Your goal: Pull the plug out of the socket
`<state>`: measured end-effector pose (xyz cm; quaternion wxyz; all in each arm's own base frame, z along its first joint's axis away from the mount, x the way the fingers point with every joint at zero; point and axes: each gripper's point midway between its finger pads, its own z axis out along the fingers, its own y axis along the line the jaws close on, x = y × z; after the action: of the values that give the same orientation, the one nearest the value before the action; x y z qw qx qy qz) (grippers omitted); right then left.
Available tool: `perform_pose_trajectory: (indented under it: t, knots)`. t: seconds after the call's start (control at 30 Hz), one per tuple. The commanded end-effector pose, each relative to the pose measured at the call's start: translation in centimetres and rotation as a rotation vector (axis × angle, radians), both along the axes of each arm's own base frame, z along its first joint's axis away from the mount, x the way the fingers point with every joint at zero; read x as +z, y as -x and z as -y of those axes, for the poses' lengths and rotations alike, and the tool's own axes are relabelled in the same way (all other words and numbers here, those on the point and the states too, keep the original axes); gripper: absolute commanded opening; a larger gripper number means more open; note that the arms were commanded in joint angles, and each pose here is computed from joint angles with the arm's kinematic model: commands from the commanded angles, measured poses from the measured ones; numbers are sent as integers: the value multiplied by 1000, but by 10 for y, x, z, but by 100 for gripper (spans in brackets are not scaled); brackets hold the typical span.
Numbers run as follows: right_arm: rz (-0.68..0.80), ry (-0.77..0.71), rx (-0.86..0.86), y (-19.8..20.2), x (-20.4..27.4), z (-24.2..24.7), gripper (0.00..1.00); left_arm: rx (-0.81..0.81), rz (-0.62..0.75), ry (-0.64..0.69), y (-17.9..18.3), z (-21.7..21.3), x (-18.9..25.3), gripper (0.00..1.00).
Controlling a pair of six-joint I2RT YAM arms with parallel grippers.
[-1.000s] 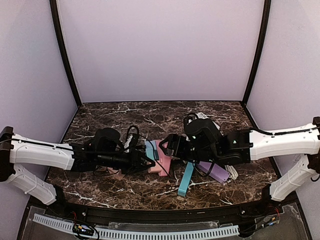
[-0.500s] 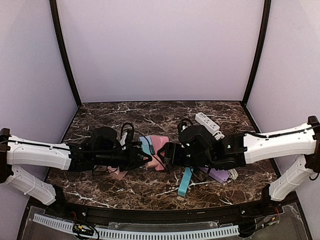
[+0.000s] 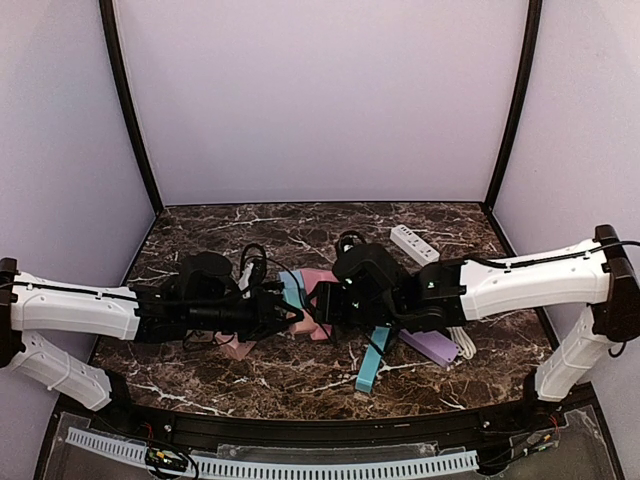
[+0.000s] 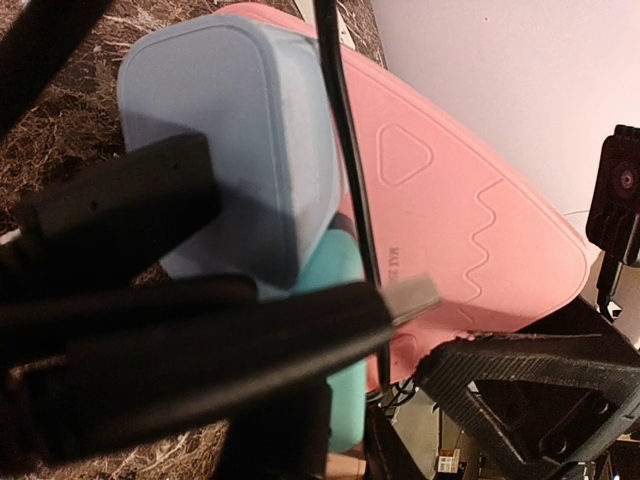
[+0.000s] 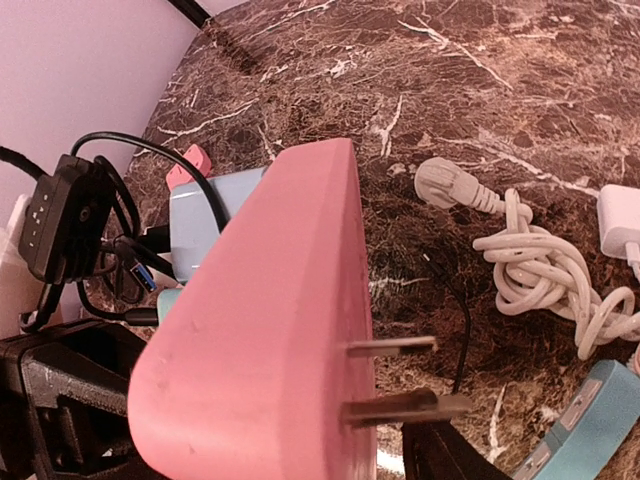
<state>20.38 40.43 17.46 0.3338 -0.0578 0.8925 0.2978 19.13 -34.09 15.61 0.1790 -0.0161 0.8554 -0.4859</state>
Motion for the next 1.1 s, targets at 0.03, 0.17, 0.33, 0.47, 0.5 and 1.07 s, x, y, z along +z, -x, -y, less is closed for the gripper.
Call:
perform_pose_trajectory:
  t: [0.03,0.17,0.33,0.47,0.5,1.07]
  knots:
    - [60,22,-16,-16,7,-7,51,-13,81,83,-3,3,33,1]
    - [68,23,-41,-21,8,-7,35,-11,82,73,-3,2,32,1]
    - [73,14,-69,-25,11,-6,2,-12,80,58,-3,1,29,10]
    - [89,-3,-94,-29,20,-4,0,-17,66,39,-2,1,22,35]
    - [95,-7,-100,-30,22,-4,0,-18,63,34,-1,0,21,39]
    - [141,-68,-74,-33,47,-15,0,-38,23,-10,1,3,5,52]
